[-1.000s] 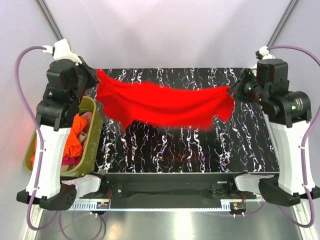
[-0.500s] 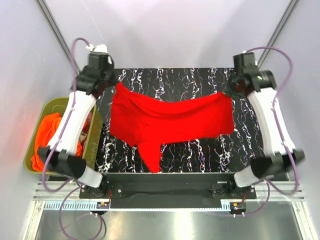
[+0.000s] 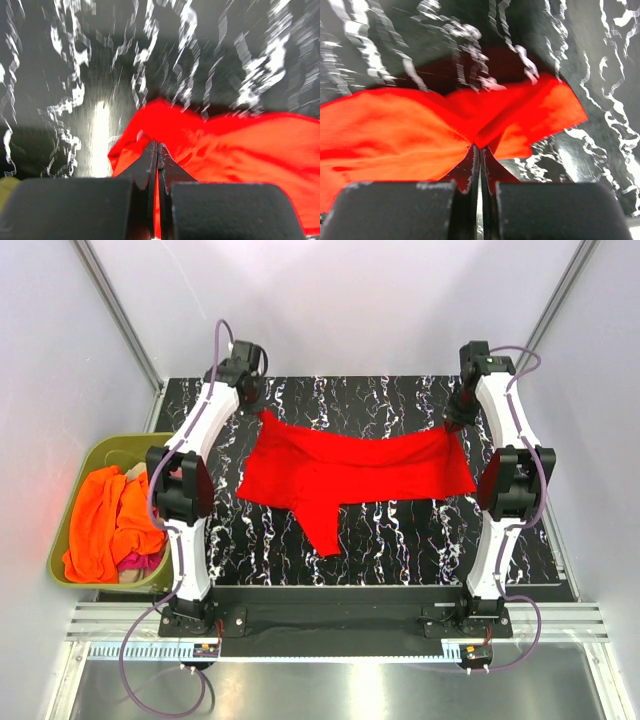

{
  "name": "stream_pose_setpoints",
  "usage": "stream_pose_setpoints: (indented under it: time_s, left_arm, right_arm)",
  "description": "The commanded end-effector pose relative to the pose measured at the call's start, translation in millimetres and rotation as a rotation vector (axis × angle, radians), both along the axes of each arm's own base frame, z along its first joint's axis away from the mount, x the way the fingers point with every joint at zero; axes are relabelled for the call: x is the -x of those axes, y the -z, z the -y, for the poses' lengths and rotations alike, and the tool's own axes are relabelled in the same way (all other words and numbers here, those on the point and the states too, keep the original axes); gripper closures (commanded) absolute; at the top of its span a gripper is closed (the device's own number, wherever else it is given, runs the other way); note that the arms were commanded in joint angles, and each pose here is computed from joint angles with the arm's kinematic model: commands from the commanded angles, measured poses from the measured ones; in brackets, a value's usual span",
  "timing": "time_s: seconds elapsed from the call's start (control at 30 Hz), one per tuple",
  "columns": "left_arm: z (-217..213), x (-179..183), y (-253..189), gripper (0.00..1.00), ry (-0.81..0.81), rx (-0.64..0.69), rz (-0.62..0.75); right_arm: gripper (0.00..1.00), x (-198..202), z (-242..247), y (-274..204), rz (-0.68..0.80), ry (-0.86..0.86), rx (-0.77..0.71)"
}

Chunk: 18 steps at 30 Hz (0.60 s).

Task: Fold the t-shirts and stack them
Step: Flatten the tshirt out

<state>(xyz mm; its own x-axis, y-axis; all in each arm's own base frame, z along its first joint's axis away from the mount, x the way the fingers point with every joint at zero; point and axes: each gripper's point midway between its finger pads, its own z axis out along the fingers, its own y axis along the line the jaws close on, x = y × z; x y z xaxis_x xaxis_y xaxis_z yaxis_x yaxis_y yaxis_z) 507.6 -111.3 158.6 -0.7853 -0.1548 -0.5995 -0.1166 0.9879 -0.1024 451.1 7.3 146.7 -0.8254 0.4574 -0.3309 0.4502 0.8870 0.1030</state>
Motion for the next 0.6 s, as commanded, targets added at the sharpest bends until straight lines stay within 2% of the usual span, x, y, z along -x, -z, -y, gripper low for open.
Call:
stream_pose_setpoints:
  time_s: [0.0,0.07,0.1,0.13,0.2,0.23,0.27,0.3,0.33,0.4,0.43,0.47,0.5,0.53,0.57]
  left_arm:
    - [4.3,-22.8,-84.6,1.00,-0.006,0.067,0.224]
    - [6.7,-23.6,-80.3,1.00,0.003,0.075,0.217]
    - [9.9,-24.4,-69.2,0.98,0.021,0.082,0.191]
    - [10.5,-23.9,-62.3,0.87,0.033,0.080,0.175]
    - [7.0,-21.4,-52.9,0.67,0.021,0.064,0.154]
    - [3.7,-16.2,-42.1,0.54,0.008,0.043,0.129]
    - [-7.6,-8.7,-38.4,0.37,-0.026,-0.001,0.118]
    - [-11.5,-7.7,-47.0,0.30,-0.040,-0.012,0.138]
    - [-18.0,1.6,-36.4,0.29,-0.048,-0.038,0.107]
    - [-27.1,24.4,-29.6,0.28,-0.061,-0.063,0.075]
    - [-27.7,33.8,-25.5,0.28,-0.069,-0.058,0.059]
    - [-28.5,45.1,-32.4,0.30,-0.072,-0.044,0.067]
    - [-25.9,63.5,-9.5,0.31,-0.055,-0.026,0.000]
    - [-24.7,74.1,-2.4,0.34,-0.056,-0.009,-0.025]
    - [-24.7,85.2,-3.3,0.37,-0.053,0.008,-0.028]
  right_arm:
    - [1.00,-15.4,-14.0,-46.2,0.124,-0.041,-0.053]
    - [1.00,-15.2,-14.3,-43.1,0.112,-0.033,-0.057]
    - [0.97,-14.8,-14.2,-37.7,0.098,-0.029,-0.057]
    - [0.93,-13.8,-14.6,-32.2,0.083,-0.026,-0.060]
    - [0.79,-15.4,4.2,-18.8,0.053,0.014,-0.050]
    - [0.77,-17.1,10.0,-16.0,0.050,0.027,-0.039]
    - [0.66,-20.7,22.0,-8.3,0.039,0.048,-0.017]
    - [0.66,-21.2,26.2,0.1,0.020,0.053,-0.011]
    - [0.50,-27.1,30.3,-1.8,0.033,0.060,-0.005]
    - [0.38,-27.5,37.2,9.2,-0.005,0.071,-0.001]
    - [0.25,-24.3,37.9,6.4,-0.018,0.068,0.004]
    - [0.22,-21.8,37.0,6.4,-0.023,0.059,0.000]
    - [0.20,-18.7,35.8,6.2,-0.026,0.059,-0.004]
    - [0.19,-9.0,32.7,19.6,-0.063,0.053,-0.019]
    - [0.20,-2.2,25.5,9.3,-0.039,0.039,-0.053]
